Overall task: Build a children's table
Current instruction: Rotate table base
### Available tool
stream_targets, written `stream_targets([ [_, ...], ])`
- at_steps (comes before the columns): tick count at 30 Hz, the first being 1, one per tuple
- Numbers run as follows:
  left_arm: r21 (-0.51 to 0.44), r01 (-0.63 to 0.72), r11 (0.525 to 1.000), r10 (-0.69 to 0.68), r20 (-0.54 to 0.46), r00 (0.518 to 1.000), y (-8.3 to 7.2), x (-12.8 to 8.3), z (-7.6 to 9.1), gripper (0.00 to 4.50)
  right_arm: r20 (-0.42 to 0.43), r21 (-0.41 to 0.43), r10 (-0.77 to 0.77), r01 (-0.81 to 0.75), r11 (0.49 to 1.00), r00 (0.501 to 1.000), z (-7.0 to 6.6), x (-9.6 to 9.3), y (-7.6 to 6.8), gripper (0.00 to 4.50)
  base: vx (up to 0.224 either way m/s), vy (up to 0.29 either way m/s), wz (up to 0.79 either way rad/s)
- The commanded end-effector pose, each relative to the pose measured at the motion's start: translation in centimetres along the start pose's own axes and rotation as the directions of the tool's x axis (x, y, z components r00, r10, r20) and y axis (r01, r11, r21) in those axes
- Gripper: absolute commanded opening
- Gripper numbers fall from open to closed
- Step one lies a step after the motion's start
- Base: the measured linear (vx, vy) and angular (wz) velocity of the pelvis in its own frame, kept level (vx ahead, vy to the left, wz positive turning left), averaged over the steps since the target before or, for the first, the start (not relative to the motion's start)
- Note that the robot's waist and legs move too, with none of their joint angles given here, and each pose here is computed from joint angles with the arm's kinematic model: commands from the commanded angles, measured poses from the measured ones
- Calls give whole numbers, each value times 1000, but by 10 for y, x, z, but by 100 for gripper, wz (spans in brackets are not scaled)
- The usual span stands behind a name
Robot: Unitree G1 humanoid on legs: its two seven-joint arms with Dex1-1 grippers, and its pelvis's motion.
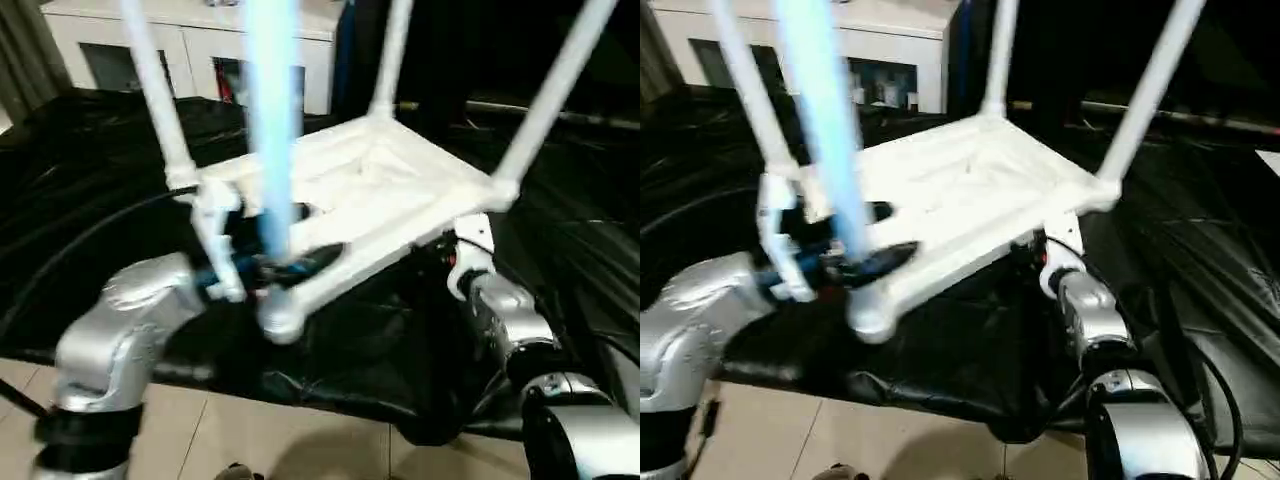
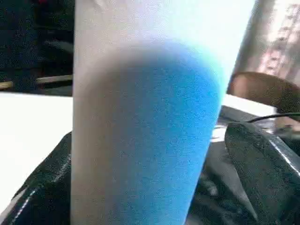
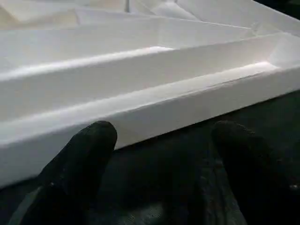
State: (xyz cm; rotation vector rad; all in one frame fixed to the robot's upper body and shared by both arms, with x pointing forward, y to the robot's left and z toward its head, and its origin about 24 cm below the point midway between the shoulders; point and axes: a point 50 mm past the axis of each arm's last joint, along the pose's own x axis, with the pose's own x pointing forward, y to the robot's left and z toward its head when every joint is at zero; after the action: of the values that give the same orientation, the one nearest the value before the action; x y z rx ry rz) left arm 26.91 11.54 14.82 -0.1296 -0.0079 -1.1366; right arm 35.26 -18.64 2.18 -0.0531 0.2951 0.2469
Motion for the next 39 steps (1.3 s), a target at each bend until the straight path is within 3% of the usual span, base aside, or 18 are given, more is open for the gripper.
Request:
stream_targets([
  [1,20,56,998,-56,6,998,-6,12,5,449,47,-9,48,-48,999,998,14,5,7,379,0,0,0],
  [4,22,64,998,-64,-1,998,-6,19,5,449,45,-20,85,-84,996,995,13,6,12,379,0,0,0],
  [8,34,181,983,-181,-8,983,-12,49,6,449,17,-76,280,-278,958,960,12,14,49,379,0,0,0],
  [18,54,286,957,-287,14,958,-25,90,9,449,28,-74,445,-442,894,895,16,16,80,379,0,0,0],
  [32,70,307,949,-309,26,951,-33,110,5,449,38,-60,585,-582,811,810,12,11,95,379,0,0,0],
  [39,126,195,973,-192,-34,981,-16,109,-3,449,48,-79,446,-442,894,894,17,15,75,379,0,0,0],
])
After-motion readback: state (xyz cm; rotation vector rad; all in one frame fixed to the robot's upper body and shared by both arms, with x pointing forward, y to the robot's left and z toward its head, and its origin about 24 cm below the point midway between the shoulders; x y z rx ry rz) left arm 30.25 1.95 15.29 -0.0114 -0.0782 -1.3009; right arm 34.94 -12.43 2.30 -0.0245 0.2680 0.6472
